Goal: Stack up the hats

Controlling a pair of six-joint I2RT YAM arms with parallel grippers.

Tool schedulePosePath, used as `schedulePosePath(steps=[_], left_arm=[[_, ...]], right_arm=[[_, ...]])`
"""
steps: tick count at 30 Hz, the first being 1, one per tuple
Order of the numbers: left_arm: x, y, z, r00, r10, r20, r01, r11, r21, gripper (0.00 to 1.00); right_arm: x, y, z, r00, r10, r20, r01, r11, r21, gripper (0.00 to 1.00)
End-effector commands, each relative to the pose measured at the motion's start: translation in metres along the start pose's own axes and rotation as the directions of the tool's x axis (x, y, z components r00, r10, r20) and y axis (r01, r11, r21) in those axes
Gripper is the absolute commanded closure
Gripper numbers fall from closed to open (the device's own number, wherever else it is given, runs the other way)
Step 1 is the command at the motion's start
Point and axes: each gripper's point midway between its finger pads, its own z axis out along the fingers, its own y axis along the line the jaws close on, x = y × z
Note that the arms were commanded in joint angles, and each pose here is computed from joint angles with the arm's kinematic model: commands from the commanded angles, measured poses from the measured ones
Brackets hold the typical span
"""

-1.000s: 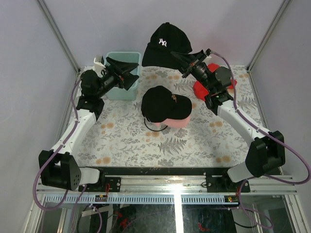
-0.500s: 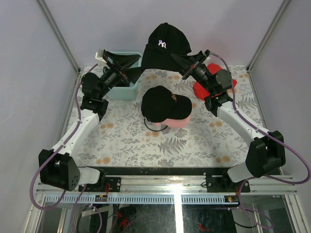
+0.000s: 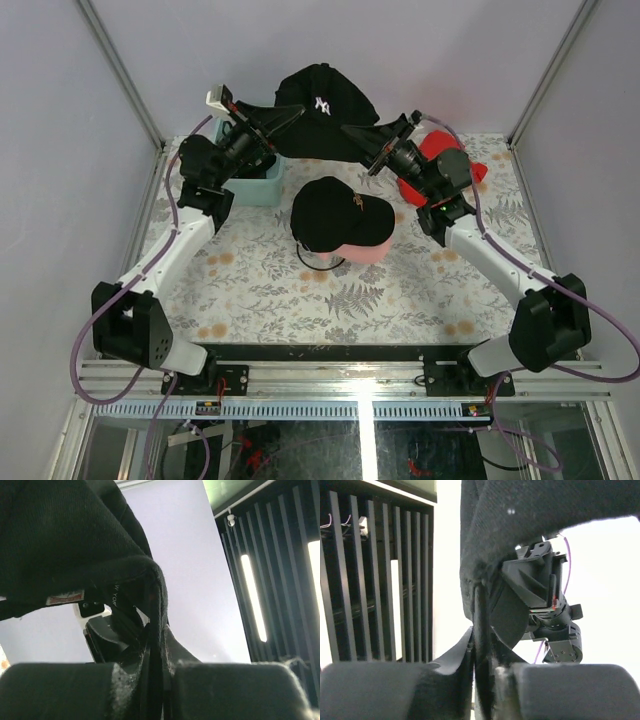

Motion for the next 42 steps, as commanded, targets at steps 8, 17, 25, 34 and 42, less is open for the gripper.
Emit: schedulePosePath(steps=[8,17,25,34,42], left_arm=[[-0.015,-0.036,0.014,0.905,0.402,0.141,-0.407,0.914,0.005,1.00],[-0.025,-0.038,-0.003,0.793,0.533,0.297,-0.525,0.844,-0.113,1.00],[-0.016,-0.048,-0.008,0.757,0.564,0.331,-0.556,0.821,-0.129,1.00],[-0.012,-0.053,-0.019,0.753,0.560,0.345,-0.552,0.824,-0.130,1.00],[-0.004,-0.049,-0.019,0.770,0.553,0.320,-0.547,0.829,-0.115,1.00]], right_arm=[[0.016,0.020,-0.026,0.970,-0.242,0.023,0.236,0.959,0.155,0.32],[0.030,0.010,-0.037,0.983,-0.149,0.108,0.122,0.967,0.225,0.29],[0.050,-0.015,-0.020,0.989,-0.074,0.125,0.041,0.968,0.247,0.29],[0.032,-0.005,-0.011,0.968,-0.131,0.212,0.093,0.980,0.178,0.33],[0.020,-0.024,0.003,0.969,-0.099,0.226,0.063,0.985,0.163,0.40]])
